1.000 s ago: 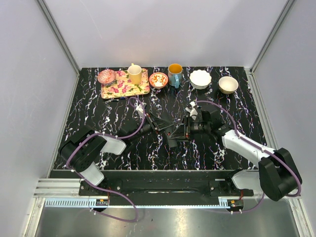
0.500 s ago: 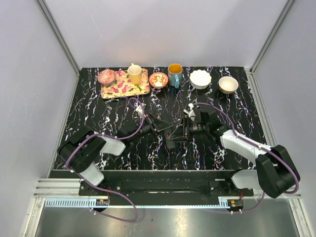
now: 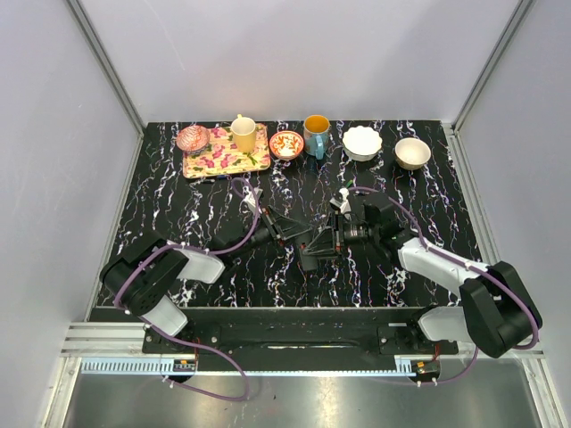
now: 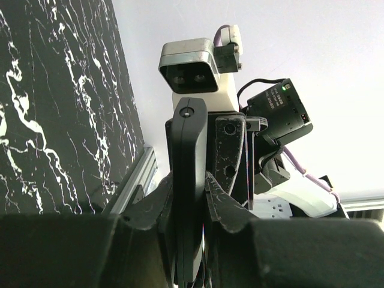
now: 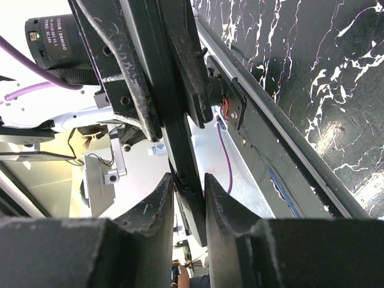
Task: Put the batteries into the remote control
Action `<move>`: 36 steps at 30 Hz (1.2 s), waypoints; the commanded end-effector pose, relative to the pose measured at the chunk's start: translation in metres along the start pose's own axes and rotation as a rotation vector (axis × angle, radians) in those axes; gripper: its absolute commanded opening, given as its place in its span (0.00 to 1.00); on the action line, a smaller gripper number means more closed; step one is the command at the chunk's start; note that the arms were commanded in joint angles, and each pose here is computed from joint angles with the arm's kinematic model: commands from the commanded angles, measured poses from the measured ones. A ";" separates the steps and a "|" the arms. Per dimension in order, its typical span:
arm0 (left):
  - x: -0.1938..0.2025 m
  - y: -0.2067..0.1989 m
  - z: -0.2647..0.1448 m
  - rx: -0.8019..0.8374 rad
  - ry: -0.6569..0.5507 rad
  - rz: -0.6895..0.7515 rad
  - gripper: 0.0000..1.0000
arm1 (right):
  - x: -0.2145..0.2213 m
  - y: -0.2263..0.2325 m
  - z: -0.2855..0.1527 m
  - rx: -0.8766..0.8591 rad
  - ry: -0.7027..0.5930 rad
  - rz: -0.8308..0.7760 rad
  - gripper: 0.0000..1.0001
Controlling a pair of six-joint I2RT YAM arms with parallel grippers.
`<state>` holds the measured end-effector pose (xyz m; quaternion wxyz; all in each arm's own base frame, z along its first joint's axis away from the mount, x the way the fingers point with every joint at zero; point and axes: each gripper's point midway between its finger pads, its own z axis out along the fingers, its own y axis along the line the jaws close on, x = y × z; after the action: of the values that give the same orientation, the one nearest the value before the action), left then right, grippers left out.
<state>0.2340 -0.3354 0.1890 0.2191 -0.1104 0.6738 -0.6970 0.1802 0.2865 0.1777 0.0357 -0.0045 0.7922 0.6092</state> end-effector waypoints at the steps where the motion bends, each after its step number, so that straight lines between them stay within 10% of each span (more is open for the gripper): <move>1: 0.036 -0.052 -0.016 0.229 0.146 0.069 0.19 | -0.025 0.001 -0.002 -0.021 -0.124 -0.008 0.00; 5: 0.035 -0.053 -0.018 0.248 0.135 0.050 0.22 | -0.022 0.000 -0.002 -0.038 -0.114 0.006 0.00; 8: 0.036 -0.050 -0.018 0.234 0.136 0.043 0.00 | -0.022 -0.002 -0.001 -0.024 -0.111 0.011 0.00; 36: 0.030 -0.022 -0.006 0.067 0.115 -0.003 0.00 | -0.027 -0.015 -0.009 0.174 -0.115 -0.027 0.44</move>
<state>0.2105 -0.3410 0.1709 0.1680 -0.1021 0.6963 -0.6903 0.1919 0.2753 0.1626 0.0538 0.0196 0.8321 0.5517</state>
